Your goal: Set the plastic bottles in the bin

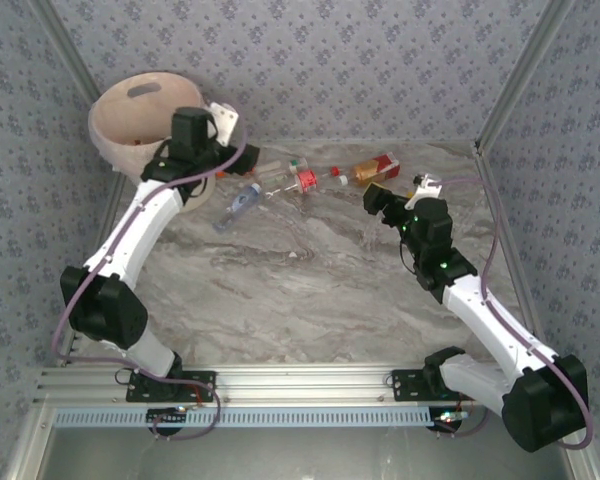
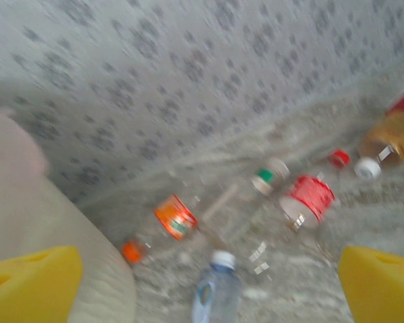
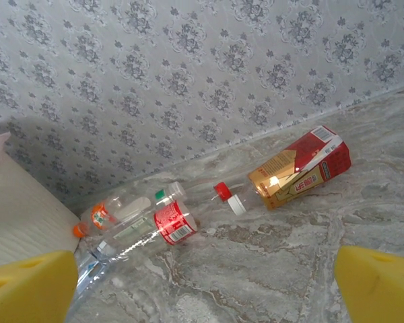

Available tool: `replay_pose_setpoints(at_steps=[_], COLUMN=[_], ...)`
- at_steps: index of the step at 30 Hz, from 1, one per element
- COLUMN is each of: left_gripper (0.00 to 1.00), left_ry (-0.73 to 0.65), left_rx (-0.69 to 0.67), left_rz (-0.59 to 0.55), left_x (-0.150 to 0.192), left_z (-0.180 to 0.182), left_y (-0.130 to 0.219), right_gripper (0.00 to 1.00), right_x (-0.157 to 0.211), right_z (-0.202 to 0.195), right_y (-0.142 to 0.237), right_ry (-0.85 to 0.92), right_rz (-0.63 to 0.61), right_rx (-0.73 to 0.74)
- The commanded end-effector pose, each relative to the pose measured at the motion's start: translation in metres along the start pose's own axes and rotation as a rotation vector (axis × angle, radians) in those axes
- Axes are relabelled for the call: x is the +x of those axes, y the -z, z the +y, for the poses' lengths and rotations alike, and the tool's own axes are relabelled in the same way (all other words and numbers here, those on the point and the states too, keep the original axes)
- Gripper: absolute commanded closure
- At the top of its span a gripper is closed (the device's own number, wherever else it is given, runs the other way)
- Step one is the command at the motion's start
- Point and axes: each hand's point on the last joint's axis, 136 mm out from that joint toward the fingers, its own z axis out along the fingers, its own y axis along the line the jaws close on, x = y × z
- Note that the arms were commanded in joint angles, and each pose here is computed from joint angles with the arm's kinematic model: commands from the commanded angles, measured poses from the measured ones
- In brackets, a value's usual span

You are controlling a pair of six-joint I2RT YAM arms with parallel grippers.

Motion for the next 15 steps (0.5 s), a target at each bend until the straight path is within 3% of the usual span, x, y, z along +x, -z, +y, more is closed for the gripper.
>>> replay_pose_setpoints(at_steps=[1,7,15], left_gripper=[0.02,0.02,0.02], left_ry=[-0.002,0.057,-0.008], left_rx=[-0.002,0.018,0.005], left_rz=[0.056,0.231,0.494], left_x=[0.022,0.079,0.144], left_z=[-0.014,-0.025,-0.024], left_y=[-0.002,-0.023,-0.053], right_gripper=[0.00,0.00,0.00], right_x=[-0.012,-0.012,-0.013], right_z=[0.006,0.004,0.000], right_y=[0.006,0.005,0.005], right_ry=[0.016,0.029,0.034], right_rz=[-0.052,-0.057,-0.067], right_rx=[-0.037,-0.031,-0.016])
